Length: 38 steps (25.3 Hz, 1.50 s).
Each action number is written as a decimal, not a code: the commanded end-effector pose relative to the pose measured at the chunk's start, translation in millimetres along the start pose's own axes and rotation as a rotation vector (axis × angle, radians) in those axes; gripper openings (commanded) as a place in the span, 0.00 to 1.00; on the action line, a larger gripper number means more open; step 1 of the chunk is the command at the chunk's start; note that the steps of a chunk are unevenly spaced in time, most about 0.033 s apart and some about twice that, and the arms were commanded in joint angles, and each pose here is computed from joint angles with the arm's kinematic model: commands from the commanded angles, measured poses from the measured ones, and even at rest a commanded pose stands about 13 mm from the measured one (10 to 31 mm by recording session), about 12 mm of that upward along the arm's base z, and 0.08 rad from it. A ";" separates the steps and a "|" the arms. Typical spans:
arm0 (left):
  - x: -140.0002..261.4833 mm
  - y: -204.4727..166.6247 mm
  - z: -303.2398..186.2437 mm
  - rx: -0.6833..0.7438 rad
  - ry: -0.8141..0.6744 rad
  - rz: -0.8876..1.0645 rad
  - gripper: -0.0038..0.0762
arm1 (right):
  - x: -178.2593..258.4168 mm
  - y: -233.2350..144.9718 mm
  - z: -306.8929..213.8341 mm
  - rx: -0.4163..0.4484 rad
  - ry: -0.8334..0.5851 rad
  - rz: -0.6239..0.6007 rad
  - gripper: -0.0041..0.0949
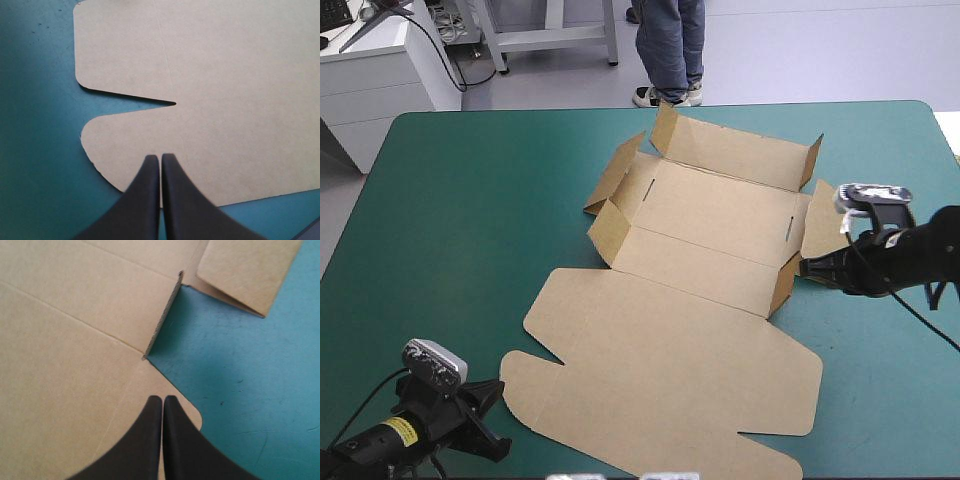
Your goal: Fold the box
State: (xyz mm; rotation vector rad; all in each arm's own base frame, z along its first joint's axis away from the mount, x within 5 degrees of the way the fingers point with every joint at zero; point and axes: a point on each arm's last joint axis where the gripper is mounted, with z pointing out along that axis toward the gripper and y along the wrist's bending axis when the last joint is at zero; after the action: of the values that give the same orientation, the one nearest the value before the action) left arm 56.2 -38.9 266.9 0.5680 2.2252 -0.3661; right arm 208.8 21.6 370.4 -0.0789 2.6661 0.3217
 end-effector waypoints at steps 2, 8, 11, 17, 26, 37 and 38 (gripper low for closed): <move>-13.6 -1.0 -5.7 0.004 -0.079 -0.004 0.04 | -12.6 15.6 16.8 0.047 0.030 -0.051 0.05; -13.6 -1.0 -5.7 0.004 -0.079 -0.004 0.04 | -32.0 13.4 37.2 0.133 0.096 0.145 0.05; -13.6 -1.0 -5.7 0.004 -0.079 -0.004 0.04 | -39.5 15.0 43.1 0.117 0.105 0.154 0.10; -13.6 -1.0 -5.7 0.004 -0.079 -0.004 0.04 | -48.0 16.4 57.6 0.092 0.131 0.172 0.47; -13.6 -1.0 -5.7 0.004 -0.079 -0.004 0.04 | -60.2 13.9 117.9 0.052 0.241 0.251 0.50; -13.6 -1.0 -5.7 0.004 -0.079 -0.004 0.04 | -62.2 7.7 143.7 0.081 0.284 0.239 0.18; -13.6 -1.0 -5.7 0.004 -0.079 -0.004 0.04 | -62.2 7.7 143.7 0.081 0.284 0.239 0.08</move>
State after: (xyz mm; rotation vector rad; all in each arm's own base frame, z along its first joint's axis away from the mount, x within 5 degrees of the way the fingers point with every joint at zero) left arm 56.2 -38.9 266.9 0.5680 2.2252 -0.3661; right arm 327.3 62.7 253.6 0.2643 3.0425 0.2738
